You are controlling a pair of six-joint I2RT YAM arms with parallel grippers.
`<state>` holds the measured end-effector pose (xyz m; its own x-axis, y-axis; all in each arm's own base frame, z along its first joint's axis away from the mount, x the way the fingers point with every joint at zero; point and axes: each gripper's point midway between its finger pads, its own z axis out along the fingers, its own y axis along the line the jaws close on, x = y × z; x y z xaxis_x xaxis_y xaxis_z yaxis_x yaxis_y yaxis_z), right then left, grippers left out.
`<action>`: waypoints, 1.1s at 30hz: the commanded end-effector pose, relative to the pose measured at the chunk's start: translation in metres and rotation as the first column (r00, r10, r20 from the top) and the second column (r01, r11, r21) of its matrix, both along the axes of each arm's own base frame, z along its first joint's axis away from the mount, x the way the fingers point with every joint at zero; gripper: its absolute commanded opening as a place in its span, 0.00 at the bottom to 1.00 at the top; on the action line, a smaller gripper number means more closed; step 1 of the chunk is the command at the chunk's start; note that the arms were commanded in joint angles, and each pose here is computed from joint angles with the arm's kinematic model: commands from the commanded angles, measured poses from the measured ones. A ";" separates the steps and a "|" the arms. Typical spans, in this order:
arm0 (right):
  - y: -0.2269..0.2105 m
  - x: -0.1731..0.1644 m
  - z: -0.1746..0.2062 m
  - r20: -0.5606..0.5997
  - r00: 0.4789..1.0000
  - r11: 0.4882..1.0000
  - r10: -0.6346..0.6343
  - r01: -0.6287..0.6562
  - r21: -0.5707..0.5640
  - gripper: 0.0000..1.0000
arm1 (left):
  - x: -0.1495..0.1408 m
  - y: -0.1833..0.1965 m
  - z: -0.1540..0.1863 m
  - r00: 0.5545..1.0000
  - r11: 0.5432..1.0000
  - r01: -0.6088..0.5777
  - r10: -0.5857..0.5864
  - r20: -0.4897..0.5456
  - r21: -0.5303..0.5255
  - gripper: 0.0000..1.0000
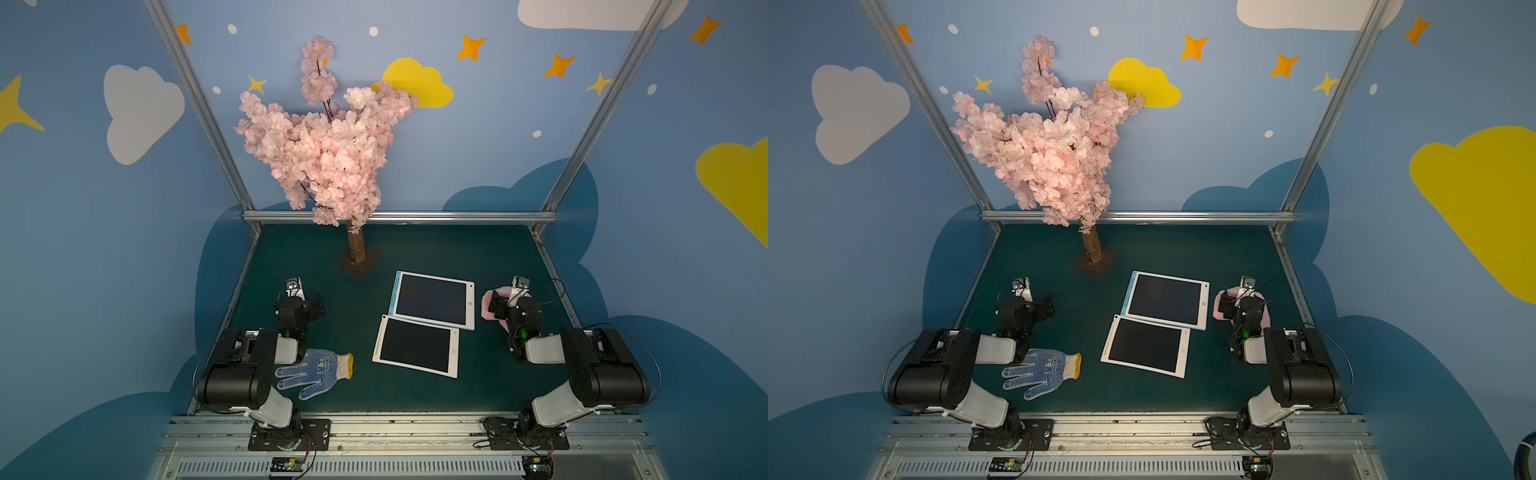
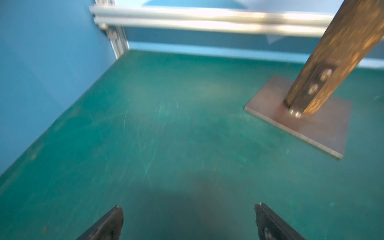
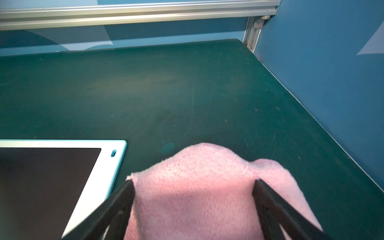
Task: Wipe the drawing tablet
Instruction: Reset both arms
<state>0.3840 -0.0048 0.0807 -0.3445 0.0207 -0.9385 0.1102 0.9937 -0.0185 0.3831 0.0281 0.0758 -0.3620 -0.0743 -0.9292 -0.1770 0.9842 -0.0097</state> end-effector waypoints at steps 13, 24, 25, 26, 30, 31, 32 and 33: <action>0.002 0.007 0.014 0.049 0.999 1.000 0.000 0.001 -0.016 0.92 | 0.007 -0.003 0.010 0.999 1.000 0.025 -0.026 0.046 0.006 1.00; 0.002 0.008 0.015 0.050 0.999 1.000 0.000 0.001 -0.016 0.92 | 0.007 -0.003 0.010 0.999 1.000 0.024 -0.024 0.040 0.003 1.00; 0.001 0.008 0.014 0.049 0.999 1.000 -0.001 0.002 -0.017 0.92 | 0.007 -0.003 0.011 0.999 1.000 0.025 -0.025 0.043 0.003 1.00; 0.001 0.007 0.014 0.049 0.999 1.000 -0.001 0.002 -0.016 0.92 | 0.006 -0.004 0.010 0.999 1.000 0.025 -0.025 0.043 0.004 1.00; 0.002 0.008 0.014 0.049 0.999 1.000 0.000 0.001 -0.018 0.92 | 0.006 -0.003 0.010 0.999 1.000 0.024 -0.024 0.045 0.003 1.00; 0.001 0.008 0.014 0.048 0.999 1.000 0.000 0.001 -0.018 0.92 | 0.006 -0.003 0.010 0.999 1.000 0.024 -0.024 0.044 0.003 1.00; 0.001 0.008 0.014 0.046 0.999 1.000 -0.001 0.001 -0.018 0.92 | 0.006 -0.003 0.010 0.999 1.000 0.024 -0.024 0.043 0.004 1.00; 0.001 0.009 0.013 0.042 0.999 1.000 -0.001 0.002 -0.019 0.92 | 0.006 -0.003 0.010 0.999 1.000 0.024 -0.024 0.042 0.004 1.00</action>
